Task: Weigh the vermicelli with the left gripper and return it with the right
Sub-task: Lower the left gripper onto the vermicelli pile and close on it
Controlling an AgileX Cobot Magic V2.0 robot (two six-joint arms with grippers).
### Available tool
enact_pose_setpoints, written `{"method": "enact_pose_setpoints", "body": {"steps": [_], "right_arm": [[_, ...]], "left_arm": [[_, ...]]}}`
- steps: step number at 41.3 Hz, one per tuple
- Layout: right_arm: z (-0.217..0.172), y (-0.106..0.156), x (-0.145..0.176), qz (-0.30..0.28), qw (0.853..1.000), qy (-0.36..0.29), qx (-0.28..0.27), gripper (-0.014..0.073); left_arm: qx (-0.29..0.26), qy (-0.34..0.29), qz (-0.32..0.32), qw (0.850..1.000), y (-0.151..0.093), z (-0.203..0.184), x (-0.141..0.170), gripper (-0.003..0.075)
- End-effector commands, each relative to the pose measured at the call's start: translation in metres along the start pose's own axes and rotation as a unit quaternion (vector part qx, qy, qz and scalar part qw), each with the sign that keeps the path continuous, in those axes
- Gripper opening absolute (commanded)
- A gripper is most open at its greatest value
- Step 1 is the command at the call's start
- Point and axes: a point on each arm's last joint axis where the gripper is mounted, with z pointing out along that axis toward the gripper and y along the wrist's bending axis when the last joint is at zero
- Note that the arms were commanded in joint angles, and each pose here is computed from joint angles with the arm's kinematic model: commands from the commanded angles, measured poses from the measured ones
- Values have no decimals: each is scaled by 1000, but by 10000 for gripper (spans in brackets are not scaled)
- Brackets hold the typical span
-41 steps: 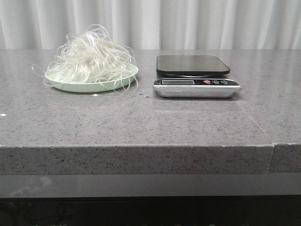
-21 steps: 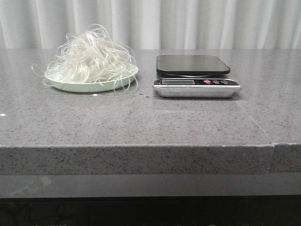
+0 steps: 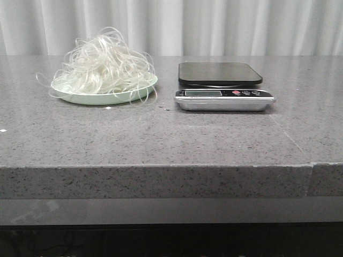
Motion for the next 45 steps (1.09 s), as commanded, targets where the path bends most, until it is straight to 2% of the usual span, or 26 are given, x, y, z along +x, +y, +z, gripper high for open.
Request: {"method": "enact_pose_setpoints", "body": {"steps": [1, 7, 19, 32, 45], "right_arm": [[-5, -1, -14, -9, 999, -44, 5, 524], [-5, -1, -14, -9, 999, -44, 5, 524], [-5, -1, -13, -9, 999, -39, 5, 524], [-5, -1, -13, -9, 999, -39, 5, 524], [-5, -1, -13, -9, 999, -39, 5, 524]], "left_arm": [[22, -45, -1, 999, -7, 5, -22, 530], [69, -33, 44, 996, -27, 26, -36, 524], [133, -38, 73, 988, -74, 84, -64, 524], [162, -5, 92, 982, -116, 152, -78, 524], [150, 20, 124, 981, -128, 204, -75, 524]]}}
